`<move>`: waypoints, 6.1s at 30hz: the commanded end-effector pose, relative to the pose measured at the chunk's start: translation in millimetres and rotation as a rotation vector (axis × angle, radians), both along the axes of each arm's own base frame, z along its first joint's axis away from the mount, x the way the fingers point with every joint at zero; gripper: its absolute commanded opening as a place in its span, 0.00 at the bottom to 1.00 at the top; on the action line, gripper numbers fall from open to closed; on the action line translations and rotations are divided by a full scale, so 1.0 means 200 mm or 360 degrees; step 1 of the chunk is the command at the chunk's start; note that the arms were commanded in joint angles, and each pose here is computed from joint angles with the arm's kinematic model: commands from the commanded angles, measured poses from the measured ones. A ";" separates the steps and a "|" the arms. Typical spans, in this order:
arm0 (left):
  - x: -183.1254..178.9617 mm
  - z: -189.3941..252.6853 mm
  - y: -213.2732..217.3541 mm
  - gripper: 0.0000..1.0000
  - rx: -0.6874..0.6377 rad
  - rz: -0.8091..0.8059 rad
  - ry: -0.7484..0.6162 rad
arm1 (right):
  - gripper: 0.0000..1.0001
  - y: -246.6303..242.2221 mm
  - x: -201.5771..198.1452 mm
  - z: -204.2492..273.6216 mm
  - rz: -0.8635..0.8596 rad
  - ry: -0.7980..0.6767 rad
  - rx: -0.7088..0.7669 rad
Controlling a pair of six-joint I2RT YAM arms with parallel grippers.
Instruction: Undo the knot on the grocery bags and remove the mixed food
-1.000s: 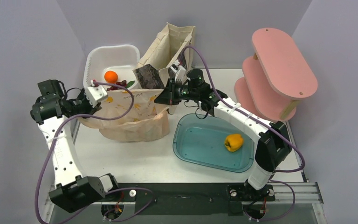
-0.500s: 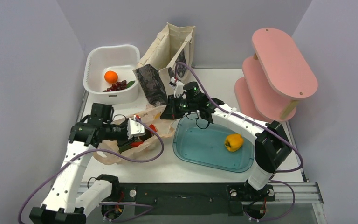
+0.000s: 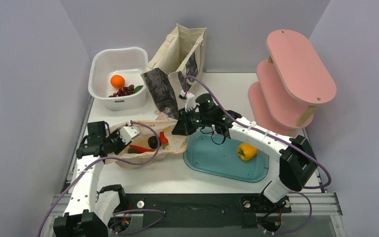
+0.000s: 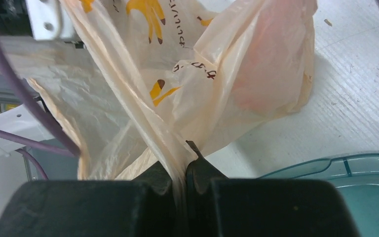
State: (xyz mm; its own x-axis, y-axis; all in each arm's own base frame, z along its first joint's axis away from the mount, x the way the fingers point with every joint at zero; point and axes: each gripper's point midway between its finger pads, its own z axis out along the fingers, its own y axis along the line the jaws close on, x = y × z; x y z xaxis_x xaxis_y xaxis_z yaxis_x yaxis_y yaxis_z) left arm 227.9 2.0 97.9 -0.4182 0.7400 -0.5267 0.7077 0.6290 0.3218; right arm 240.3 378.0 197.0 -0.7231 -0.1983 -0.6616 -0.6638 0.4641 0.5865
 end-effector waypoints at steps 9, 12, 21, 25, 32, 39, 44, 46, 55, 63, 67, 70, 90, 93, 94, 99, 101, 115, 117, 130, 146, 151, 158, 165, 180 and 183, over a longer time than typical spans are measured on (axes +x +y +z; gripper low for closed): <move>-0.41 0.21 -0.55 0.33 -0.0459 -0.1125 -0.0103 | 0.00 0.03 -0.04 0.03 0.0010 -0.0102 0.0014; -0.45 0.11 -0.57 0.40 -0.0313 -0.1242 -0.0136 | 0.00 0.03 -0.12 -0.09 0.0034 -0.0115 -0.0075; -0.42 -0.15 -0.45 0.50 0.0080 -0.1215 -0.0231 | 0.00 -0.06 -0.21 -0.31 0.0145 -0.0373 -0.0403; -0.34 -0.05 -0.51 0.50 -0.0106 -0.1010 -0.0292 | 0.00 -0.08 -0.21 -0.29 0.0126 -0.0398 -0.0403; -0.22 0.08 -0.54 0.49 -0.0271 -0.0908 -0.0162 | 0.00 -0.04 -0.20 -0.18 0.0173 -0.0473 -0.0347; -0.11 0.04 -0.41 0.49 -0.0054 -0.1070 -0.0021 | 0.00 -0.08 -0.20 -0.20 0.0195 -0.0521 -0.0404; 0.00 -0.10 -0.39 0.56 0.0071 -0.1091 -0.0023 | 0.00 -0.07 -0.19 -0.20 0.0194 -0.0519 -0.0404; 0.02 -0.17 -0.40 0.57 0.0116 -0.1107 -0.0014 | 0.00 -0.07 -0.18 -0.20 0.0194 -0.0516 -0.0402; -0.07 -0.37 -0.43 0.47 0.0189 -0.1256 0.0168 | 0.00 -0.09 -0.11 -0.21 0.0120 -0.0481 -0.0412; -0.04 0.20 -0.57 0.03 -0.0333 -0.1038 -0.0150 | 0.00 -0.08 -0.03 -0.17 0.0075 -0.0495 -0.0398; -0.22 0.42 -0.65 0.00 -0.0555 -0.1142 -0.0152 | 0.00 -0.05 -0.01 -0.15 0.0053 -0.0484 -0.0379; -0.28 0.55 -0.70 0.00 -0.0672 -0.1175 -0.0145 | 0.00 -0.02 0.01 -0.14 0.0021 -0.0456 -0.0355; -0.11 0.54 -0.54 0.48 -0.0460 -0.0602 -0.0253 | 0.00 -0.07 -0.01 -0.17 0.0060 -0.0485 -0.0390; -0.08 0.44 -0.46 0.49 -0.0323 -0.0506 -0.0263 | 0.00 -0.07 -0.06 -0.17 0.0149 -0.0533 -0.0396; -0.08 0.41 -0.44 0.49 -0.0286 -0.0509 -0.0254 | 0.00 -0.07 -0.08 -0.17 0.0182 -0.0551 -0.0406; -0.13 0.27 -0.43 0.96 -0.0197 -0.0664 -0.0238 | 0.00 -0.09 -0.13 -0.19 0.0253 -0.0657 -0.0452; -0.20 0.19 -0.44 0.97 -0.0161 -0.0814 -0.0191 | 0.00 -0.09 -0.13 -0.19 0.0250 -0.0667 -0.0458; -0.32 0.00 -0.44 0.97 -0.0002 -0.1072 -0.0027 | 0.00 -0.09 -0.14 -0.19 0.0304 -0.0866 -0.0543; -0.21 0.04 -0.44 0.97 -0.0017 -0.0947 -0.0110 | 0.00 -0.09 -0.14 -0.19 0.0308 -0.0884 -0.0555; 0.07 0.04 -0.27 0.97 0.0025 -0.0851 -0.0272 | 0.00 -0.09 -0.15 -0.17 0.0300 -0.0858 -0.0543; -0.06 -0.45 -0.13 0.81 0.0313 -0.1252 0.0287 | 0.00 -0.11 -0.08 -0.17 0.0256 -0.0781 -0.0521; -0.07 -0.36 -0.22 0.06 0.0236 -0.1278 0.0203 | 0.00 -0.10 -0.04 -0.17 0.0232 -0.0754 -0.0513; -0.08 0.19 -0.52 0.00 -0.0236 -0.1175 -0.0166 | 0.00 -0.06 -0.03 -0.16 0.0201 -0.0705 -0.0475; -0.19 0.53 -0.69 0.00 -0.0585 -0.1091 -0.0203 | 0.00 -0.04 -0.03 -0.15 0.0159 -0.0655 -0.0439; -0.03 1.24 -0.84 0.00 -0.1498 -0.0487 -0.0293 | 0.00 -0.02 0.16 -0.09 -0.0037 -0.0490 -0.0310; 0.17 1.42 -0.74 0.00 -0.1660 -0.0238 -0.0407 | 0.00 -0.03 0.13 -0.13 -0.0014 -0.0480 -0.0322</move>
State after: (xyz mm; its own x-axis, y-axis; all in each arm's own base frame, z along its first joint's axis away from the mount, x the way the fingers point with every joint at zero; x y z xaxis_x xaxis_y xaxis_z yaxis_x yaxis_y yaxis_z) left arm 218.6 -157.3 292.1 -0.2085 0.1723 -0.9627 0.8689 0.4845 -0.1015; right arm 267.6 357.3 149.9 -0.5371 -0.3852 -0.7504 -0.7651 0.5970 0.2412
